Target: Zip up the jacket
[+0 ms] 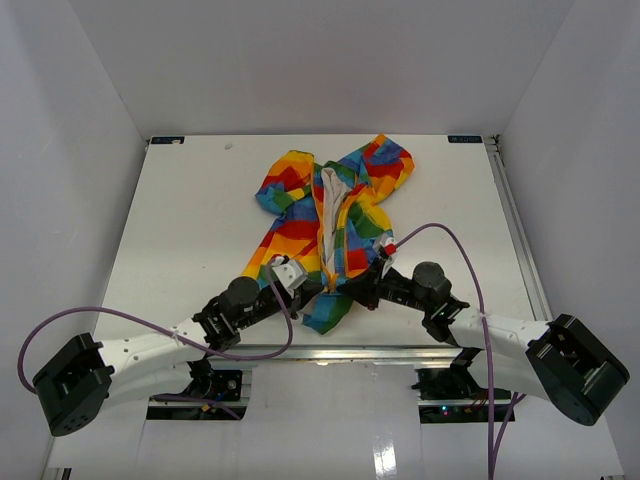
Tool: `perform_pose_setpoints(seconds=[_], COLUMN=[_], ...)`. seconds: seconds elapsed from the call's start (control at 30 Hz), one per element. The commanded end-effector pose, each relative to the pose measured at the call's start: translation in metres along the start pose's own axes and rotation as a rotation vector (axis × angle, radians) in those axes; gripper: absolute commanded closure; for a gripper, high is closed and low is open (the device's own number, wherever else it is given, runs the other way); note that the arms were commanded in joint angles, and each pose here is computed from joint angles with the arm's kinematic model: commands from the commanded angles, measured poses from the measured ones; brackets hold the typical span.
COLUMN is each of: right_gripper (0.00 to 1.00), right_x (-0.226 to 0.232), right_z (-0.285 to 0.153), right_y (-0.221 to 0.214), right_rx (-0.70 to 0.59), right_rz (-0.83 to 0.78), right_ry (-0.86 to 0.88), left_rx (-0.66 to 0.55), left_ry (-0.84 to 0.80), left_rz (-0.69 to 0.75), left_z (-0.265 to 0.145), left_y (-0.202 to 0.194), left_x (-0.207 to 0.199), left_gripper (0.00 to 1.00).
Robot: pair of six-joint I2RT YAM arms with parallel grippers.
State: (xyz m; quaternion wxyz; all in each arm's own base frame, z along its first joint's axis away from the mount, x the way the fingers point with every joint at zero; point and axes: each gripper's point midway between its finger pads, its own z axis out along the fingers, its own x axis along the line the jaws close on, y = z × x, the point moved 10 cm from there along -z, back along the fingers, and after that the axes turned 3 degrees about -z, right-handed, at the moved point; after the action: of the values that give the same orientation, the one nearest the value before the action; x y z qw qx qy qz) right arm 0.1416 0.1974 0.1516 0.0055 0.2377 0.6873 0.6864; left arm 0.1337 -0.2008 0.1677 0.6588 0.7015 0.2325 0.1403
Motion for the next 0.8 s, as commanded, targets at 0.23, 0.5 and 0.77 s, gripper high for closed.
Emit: perform_pose_setpoints(seconds=[0.23,0.5,0.77], right_gripper=[0.92,0.92,0.92], right_x=[0.001,0.006,0.015], right_z=[0.005,0.002,-0.007], right_y=[0.016,0.023,0.02], right_rx=[-0.02,-0.039,-0.045], right_rz=[-0.076,-0.123,-0.156], right_ry=[0.077,0.133,0.22], left_rx=[-0.056,-0.043,-0.072], left_ry=[-0.052,-0.077,-0.035], left_rz=[0.009,-0.001,0.022], left_z=[-0.01,-0.014,-0.021], left_y=[0.033,0.031,0.031], left_x=[-0.009,-0.011,-0.008], left_gripper=[1.0,1.0,1.0])
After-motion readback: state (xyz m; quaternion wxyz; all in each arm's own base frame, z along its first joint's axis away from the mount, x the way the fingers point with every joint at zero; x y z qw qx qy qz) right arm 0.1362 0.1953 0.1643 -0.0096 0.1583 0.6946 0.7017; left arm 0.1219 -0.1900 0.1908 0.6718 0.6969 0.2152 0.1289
